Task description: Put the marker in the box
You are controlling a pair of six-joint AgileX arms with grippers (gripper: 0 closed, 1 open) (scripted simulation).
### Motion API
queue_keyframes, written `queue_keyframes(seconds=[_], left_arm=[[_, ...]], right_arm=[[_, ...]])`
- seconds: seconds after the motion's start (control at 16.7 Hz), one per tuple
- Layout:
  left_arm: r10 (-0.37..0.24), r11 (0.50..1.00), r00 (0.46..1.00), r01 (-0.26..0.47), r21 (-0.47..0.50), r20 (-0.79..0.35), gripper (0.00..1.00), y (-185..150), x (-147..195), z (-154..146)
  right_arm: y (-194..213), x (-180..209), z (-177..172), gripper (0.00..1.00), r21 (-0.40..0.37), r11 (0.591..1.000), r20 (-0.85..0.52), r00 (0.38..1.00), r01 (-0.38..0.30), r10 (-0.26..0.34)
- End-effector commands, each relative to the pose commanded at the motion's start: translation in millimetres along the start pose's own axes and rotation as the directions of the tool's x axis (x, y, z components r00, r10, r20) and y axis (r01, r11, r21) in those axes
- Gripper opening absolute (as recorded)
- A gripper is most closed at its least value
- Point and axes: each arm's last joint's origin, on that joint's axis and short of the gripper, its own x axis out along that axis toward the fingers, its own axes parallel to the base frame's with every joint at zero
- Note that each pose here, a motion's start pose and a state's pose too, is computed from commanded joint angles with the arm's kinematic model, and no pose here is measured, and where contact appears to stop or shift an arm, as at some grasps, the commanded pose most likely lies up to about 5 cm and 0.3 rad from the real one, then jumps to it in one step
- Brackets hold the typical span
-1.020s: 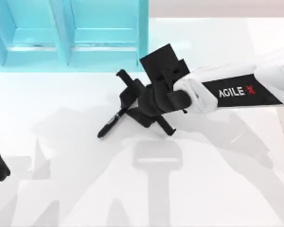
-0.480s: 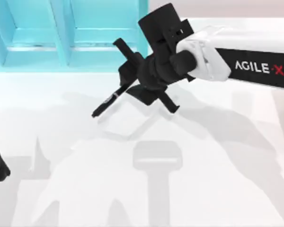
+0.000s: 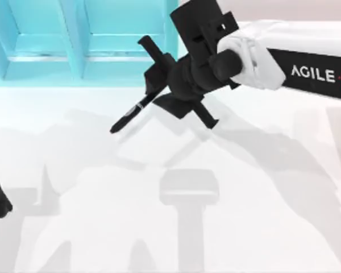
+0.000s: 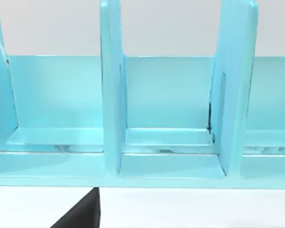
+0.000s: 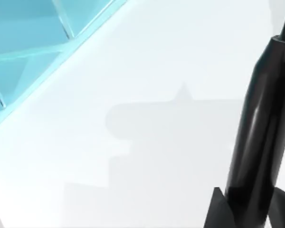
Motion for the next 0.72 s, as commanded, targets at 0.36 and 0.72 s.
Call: queue_keyframes(seconds=[0.36,0.72], left_arm=[[0.0,1.0,1.0,0.0,0.0,0.0,1.0,0,0,0],[0.0,1.0,1.0,0.0,0.0,0.0,1.0,0,0,0]], right_arm=[[-58,-65,97,0.0,0.103,0.994,0.04,0.999,-0.031,0.027],[-216,-227,207,0.0,0.314,0.938,0.297,0.954,-0.144,0.047]])
